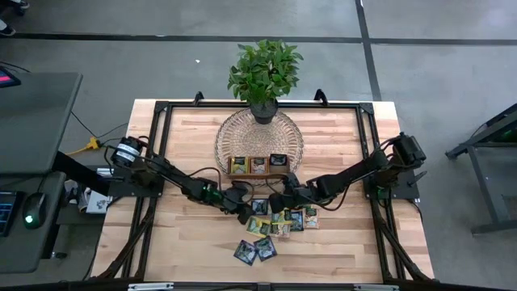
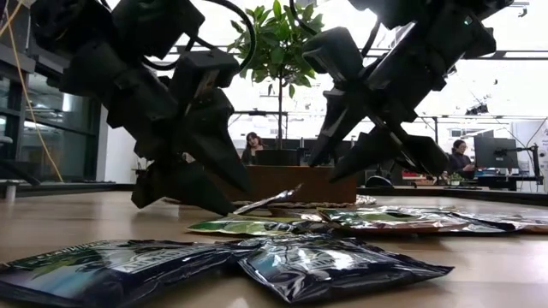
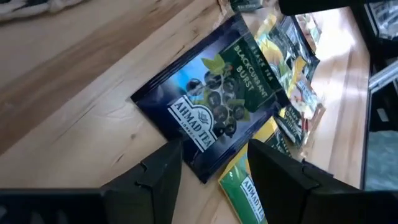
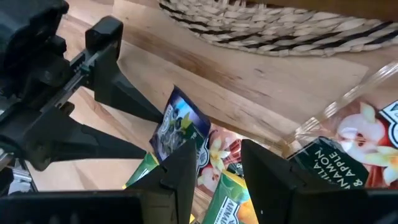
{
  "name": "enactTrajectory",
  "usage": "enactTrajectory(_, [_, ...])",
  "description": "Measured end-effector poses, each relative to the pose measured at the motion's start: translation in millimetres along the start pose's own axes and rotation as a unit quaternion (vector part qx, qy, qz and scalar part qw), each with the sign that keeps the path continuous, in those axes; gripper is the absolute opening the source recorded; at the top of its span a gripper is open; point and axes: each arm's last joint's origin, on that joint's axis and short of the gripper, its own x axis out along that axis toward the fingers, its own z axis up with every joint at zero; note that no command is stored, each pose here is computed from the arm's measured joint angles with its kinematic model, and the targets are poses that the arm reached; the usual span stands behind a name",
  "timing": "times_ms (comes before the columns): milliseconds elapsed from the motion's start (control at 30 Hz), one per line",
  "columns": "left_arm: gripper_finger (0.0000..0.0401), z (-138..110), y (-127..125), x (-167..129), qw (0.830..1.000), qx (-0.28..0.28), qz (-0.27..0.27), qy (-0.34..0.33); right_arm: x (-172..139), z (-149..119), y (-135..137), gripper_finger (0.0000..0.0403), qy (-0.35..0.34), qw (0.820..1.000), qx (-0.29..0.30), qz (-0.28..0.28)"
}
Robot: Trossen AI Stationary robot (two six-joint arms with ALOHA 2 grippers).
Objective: Pick & Place Tea
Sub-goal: Put the violet tea bag into the right section of the wooden organizer
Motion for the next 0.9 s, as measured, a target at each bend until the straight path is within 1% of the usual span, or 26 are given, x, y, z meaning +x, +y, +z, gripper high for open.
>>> enactTrajectory(233, [0.0184, -0.6, 1.7, 0.6, 1.000, -0.008, 0.011, -0.004, 2.0, -0.7, -0.1, 0.0124, 0.002, 1.000, 0.002, 0.002])
enactTrajectory(367, [0.0184, -0.8, 2.2, 0.6, 1.000, -0.009, 0.014, -0.005, 12.0, -4.5, 1.2, 0.0124, 0.019, 0.999, 0.014, 0.028])
enactTrajectory(500, [0.0184, -0.9, 2.6, 0.7, 1.000, -0.009, 0.016, -0.005, 20.3, -7.5, -1.6, 0.0124, 0.021, 0.999, 0.021, 0.029])
enactTrajectory(900, [0.0184, -1.5, 3.8, 0.7, 1.000, -0.008, 0.019, -0.004, 21.0, -6.1, -0.2, 0.0124, 0.012, 0.999, 0.023, 0.037])
